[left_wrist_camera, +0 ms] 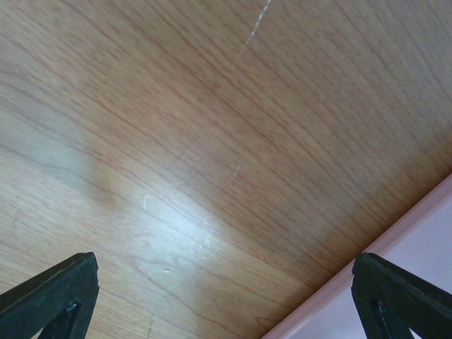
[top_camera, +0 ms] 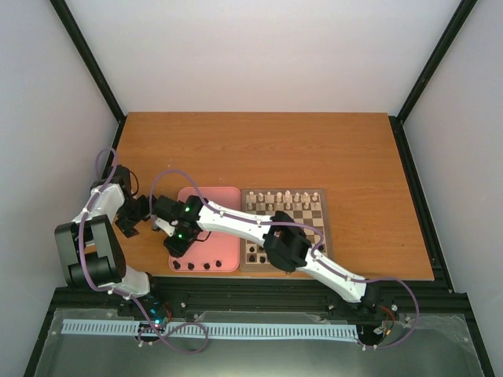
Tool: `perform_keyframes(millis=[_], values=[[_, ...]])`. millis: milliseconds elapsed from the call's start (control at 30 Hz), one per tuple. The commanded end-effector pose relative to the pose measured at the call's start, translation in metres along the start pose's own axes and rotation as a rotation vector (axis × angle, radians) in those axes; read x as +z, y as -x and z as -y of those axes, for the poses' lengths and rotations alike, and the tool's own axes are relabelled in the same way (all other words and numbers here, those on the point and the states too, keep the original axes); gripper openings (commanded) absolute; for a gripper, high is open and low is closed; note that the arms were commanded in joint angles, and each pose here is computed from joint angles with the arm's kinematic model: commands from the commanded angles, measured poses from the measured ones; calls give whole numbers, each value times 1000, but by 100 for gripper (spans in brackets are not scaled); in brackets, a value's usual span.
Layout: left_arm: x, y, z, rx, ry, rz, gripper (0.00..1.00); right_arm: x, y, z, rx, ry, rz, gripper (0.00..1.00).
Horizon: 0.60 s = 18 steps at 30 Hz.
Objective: Set up the chess pieces on the board
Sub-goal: Pick up the chess piece from the storage box.
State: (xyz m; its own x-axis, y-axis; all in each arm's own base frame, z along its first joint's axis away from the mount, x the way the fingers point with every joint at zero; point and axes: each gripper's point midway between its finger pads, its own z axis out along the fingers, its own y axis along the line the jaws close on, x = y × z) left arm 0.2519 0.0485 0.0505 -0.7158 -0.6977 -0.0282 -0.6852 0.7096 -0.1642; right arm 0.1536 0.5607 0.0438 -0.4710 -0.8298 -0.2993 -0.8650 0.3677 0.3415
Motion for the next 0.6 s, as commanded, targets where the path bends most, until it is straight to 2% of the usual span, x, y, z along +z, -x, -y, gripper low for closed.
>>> perform_keyframes(millis=[0, 133, 400, 567], values=[[-6, 5, 7, 21, -29, 29, 100, -4, 5, 3, -11, -28, 12, 34], [-4, 5, 7, 20, -25, 22, 100, -5, 5, 6, -11, -32, 13, 28], [-2, 7, 8, 18, -23, 18, 100, -9, 2, 14, -12, -54, -1, 8], [-4, 9, 9, 18, -24, 20, 100, -47, 17, 33, -3, -147, 83, 4]])
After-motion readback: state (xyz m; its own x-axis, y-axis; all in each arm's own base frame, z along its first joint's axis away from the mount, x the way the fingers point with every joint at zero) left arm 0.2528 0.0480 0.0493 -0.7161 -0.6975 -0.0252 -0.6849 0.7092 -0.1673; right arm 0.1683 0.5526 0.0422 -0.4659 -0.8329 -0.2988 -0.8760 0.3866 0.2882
